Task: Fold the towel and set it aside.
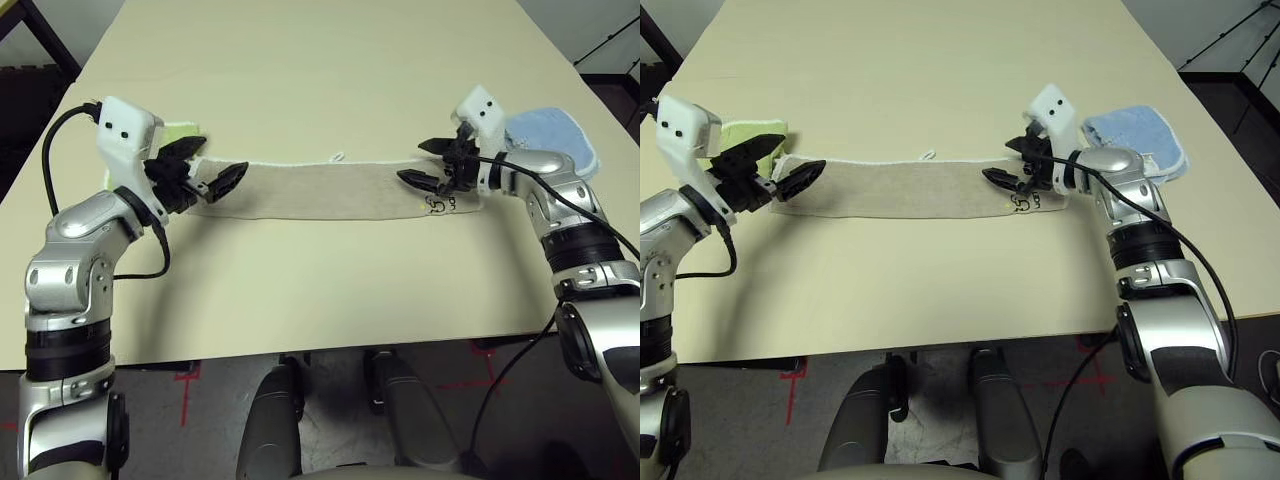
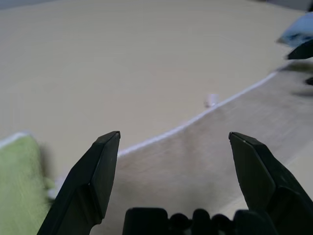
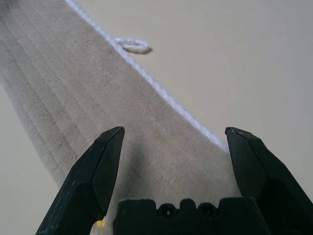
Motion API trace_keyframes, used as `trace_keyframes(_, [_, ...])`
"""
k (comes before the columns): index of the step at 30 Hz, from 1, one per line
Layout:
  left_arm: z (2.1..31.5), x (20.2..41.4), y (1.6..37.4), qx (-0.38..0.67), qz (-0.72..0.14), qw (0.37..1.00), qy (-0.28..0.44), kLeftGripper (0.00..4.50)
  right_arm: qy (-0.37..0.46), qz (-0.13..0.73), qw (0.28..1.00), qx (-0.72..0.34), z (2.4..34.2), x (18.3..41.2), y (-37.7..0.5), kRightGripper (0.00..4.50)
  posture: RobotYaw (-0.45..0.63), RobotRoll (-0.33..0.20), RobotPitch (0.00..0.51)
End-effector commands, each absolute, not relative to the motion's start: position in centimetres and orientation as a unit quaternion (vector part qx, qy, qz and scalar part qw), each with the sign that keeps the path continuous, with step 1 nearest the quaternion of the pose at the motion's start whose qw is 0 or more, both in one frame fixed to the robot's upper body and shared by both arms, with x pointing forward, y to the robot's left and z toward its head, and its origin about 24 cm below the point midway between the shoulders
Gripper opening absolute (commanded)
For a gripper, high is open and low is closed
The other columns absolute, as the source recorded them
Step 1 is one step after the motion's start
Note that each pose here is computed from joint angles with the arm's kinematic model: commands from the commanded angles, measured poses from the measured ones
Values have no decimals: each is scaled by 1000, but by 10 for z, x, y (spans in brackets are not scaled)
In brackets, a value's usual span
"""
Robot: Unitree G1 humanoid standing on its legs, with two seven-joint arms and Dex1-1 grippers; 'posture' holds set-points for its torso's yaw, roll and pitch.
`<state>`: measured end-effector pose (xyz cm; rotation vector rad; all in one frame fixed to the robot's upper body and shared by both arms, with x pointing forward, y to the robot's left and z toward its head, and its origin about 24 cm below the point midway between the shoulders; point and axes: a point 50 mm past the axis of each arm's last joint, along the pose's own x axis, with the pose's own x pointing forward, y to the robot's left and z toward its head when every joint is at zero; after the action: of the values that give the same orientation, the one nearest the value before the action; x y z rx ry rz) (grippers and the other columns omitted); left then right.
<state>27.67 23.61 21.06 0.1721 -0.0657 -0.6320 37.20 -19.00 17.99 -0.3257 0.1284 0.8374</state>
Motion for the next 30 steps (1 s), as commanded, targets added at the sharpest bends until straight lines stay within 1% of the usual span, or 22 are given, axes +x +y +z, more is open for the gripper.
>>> trace_keyframes(1, [207, 264, 228, 93, -372, 923, -24, 4500, 50, 395, 909, -122, 183, 364, -200, 4459, -94, 0, 231])
trace_keyframes(6, [203, 255, 225, 114, -420, 900, -17, 4500, 56, 378, 923, -57, 184, 350, -211, 4459, -101, 0, 225])
trace_keyframes(8, [203, 252, 224, 126, -445, 886, -25, 4500, 64, 368, 927, -28, 184, 344, -216, 4459, -107, 0, 224])
trace_keyframes(12, [195, 250, 226, 141, -481, 865, -14, 4500, 86, 355, 930, 39, 181, 335, -223, 4459, -127, 0, 222])
trace_keyframes(15, [195, 255, 231, 155, -477, 865, -15, 4500, 126, 331, 931, 87, 172, 326, -231, 4459, -127, 0, 222])
trace_keyframes(17, [196, 257, 234, 160, -469, 868, -18, 4500, 165, 310, 929, 113, 160, 315, -240, 4459, -132, 0, 222])
trace_keyframes(21, [195, 258, 236, 164, -465, 870, -16, 4500, 211, 261, 928, 159, 147, 301, -256, 4459, -134, 0, 224])
trace_keyframes(27, [193, 259, 238, 174, -461, 870, -9, 4500, 240, 198, 929, 201, 136, 297, -262, 4459, -140, 0, 229])
trace_keyframes(30, [193, 259, 239, 179, -461, 869, -7, 4500, 238, 172, 930, 222, 137, 297, -267, 4459, -140, 0, 230])
